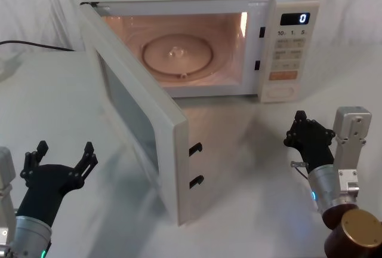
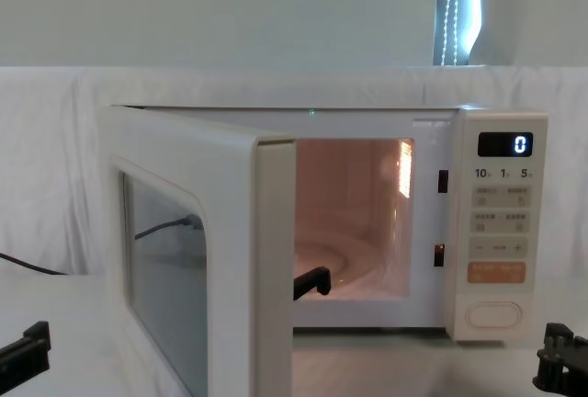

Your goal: Press the button to open the microwave door with one hand; close the microwave door with the other hand.

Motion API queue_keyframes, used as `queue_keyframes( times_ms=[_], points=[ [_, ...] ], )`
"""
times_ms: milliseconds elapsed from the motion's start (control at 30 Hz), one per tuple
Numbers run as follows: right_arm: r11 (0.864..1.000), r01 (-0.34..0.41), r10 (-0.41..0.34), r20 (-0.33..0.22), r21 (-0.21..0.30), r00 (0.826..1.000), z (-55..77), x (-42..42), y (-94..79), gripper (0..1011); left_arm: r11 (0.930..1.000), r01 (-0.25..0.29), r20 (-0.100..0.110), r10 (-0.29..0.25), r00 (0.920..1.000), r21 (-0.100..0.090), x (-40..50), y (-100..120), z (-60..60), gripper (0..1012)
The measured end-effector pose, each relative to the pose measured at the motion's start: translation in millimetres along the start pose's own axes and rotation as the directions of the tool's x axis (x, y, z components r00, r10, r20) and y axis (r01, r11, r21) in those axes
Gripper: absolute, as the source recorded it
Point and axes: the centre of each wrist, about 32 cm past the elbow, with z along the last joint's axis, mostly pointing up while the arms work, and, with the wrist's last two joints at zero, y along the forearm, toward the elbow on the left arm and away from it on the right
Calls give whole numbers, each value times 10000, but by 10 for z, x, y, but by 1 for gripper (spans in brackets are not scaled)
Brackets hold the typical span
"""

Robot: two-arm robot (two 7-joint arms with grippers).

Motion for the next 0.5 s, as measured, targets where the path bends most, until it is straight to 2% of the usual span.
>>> queue_keyframes(
  times_ms=[500],
  points=[
    [9993, 359, -359, -8, 110, 9994, 8, 37, -29, 0, 10000, 0, 0, 0, 10000, -1, 0, 0, 0, 1001]
  ],
)
